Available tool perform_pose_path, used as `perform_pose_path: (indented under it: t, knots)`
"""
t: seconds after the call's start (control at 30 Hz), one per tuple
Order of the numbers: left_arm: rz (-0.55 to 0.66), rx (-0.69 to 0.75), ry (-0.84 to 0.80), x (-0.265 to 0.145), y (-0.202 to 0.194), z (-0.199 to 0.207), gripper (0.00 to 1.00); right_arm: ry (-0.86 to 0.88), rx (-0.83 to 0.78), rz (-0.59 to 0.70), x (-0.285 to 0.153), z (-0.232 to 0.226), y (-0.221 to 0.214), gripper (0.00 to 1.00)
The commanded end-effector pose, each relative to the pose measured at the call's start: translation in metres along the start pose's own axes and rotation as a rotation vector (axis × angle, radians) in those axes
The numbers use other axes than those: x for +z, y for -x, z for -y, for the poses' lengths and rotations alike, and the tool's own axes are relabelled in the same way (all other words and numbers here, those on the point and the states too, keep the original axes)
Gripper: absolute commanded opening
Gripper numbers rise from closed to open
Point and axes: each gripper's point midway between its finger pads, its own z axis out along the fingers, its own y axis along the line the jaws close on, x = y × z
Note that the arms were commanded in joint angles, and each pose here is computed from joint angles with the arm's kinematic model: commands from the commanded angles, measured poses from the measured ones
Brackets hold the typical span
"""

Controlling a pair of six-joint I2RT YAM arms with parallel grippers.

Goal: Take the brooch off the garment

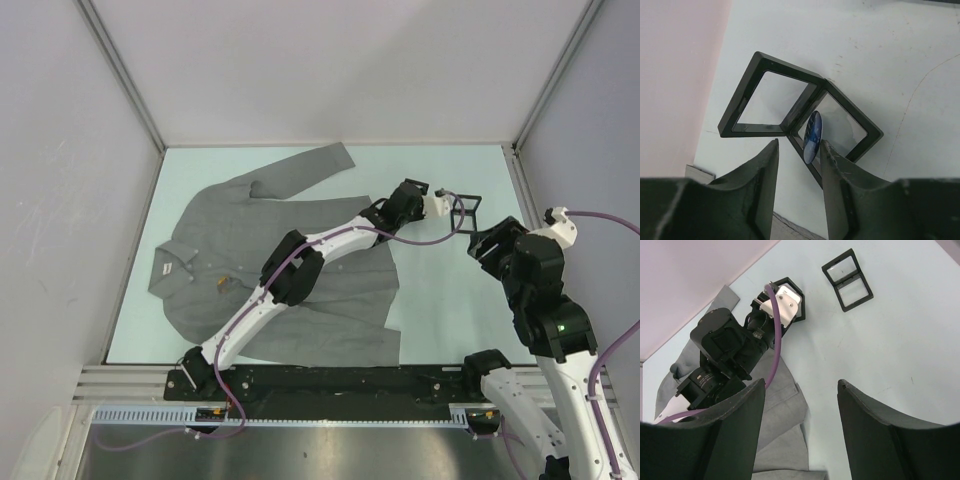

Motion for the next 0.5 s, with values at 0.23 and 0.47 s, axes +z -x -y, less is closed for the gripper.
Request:
perform_pose_path:
  t: [0.23,0.47]
  knots:
    - [0.090,-0.069,-0.026,-0.033,0.053,-0.012,0.54,0.022,0.019,-0.001,-0.001,-0.004,0.000,0.64]
    - [0.105,-0.169,-0.033,-0.055,0.068,-0.027,0.63,0.026,0.024,-0.003,-0.001,-0.003,-0.002,0.64]
